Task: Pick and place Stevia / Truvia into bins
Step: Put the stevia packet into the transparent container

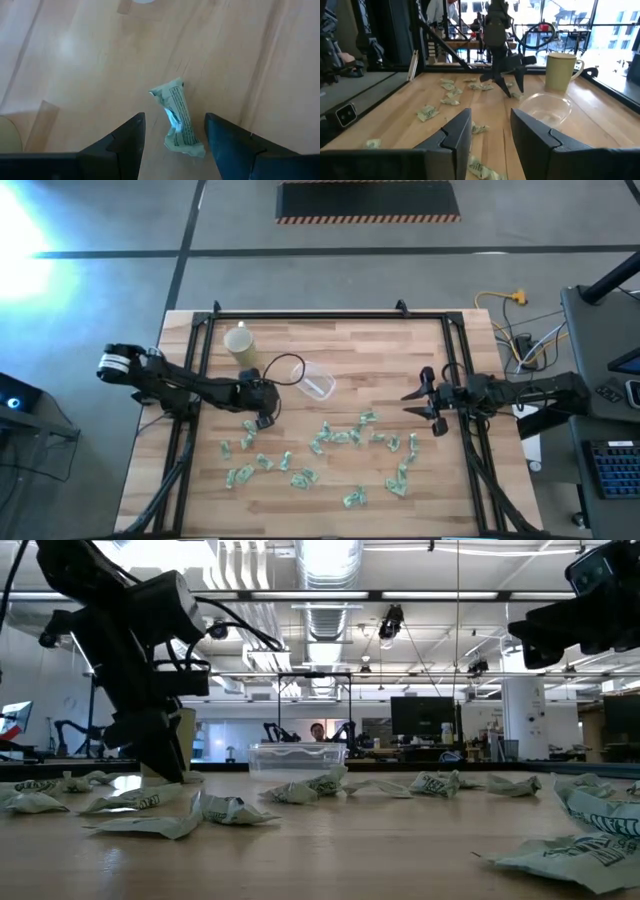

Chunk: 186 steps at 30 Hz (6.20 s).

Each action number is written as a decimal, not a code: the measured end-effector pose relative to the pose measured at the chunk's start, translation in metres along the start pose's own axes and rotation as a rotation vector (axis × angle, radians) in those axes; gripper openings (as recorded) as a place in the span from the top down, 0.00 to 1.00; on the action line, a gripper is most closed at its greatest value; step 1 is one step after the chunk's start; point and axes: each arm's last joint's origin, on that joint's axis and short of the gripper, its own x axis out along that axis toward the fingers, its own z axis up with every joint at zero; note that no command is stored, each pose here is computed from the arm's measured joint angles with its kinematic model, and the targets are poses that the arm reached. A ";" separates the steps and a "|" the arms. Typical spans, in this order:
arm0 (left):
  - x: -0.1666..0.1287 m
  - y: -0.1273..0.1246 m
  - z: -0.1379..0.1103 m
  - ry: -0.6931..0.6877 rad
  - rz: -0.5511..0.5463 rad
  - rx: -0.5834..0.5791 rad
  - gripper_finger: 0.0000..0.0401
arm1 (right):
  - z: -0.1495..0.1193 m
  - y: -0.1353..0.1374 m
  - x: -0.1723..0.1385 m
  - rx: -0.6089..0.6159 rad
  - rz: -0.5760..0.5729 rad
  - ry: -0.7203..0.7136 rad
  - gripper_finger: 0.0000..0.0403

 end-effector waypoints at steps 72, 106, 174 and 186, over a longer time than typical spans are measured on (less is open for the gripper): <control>0.010 0.061 0.085 -0.429 -0.106 0.396 0.92 | 0.000 -0.002 0.005 -0.080 -0.067 0.011 0.68; -0.067 0.019 0.070 -0.661 -0.282 0.375 0.66 | -0.023 -0.005 0.072 -0.005 -0.148 0.514 0.68; -0.074 -0.033 0.026 -0.332 -0.312 0.055 0.66 | 0.020 -0.082 0.201 -0.359 -0.186 0.524 0.97; -0.080 -0.044 0.020 -0.329 -0.349 0.050 0.66 | 0.002 -0.101 0.251 -0.346 -0.182 0.603 0.97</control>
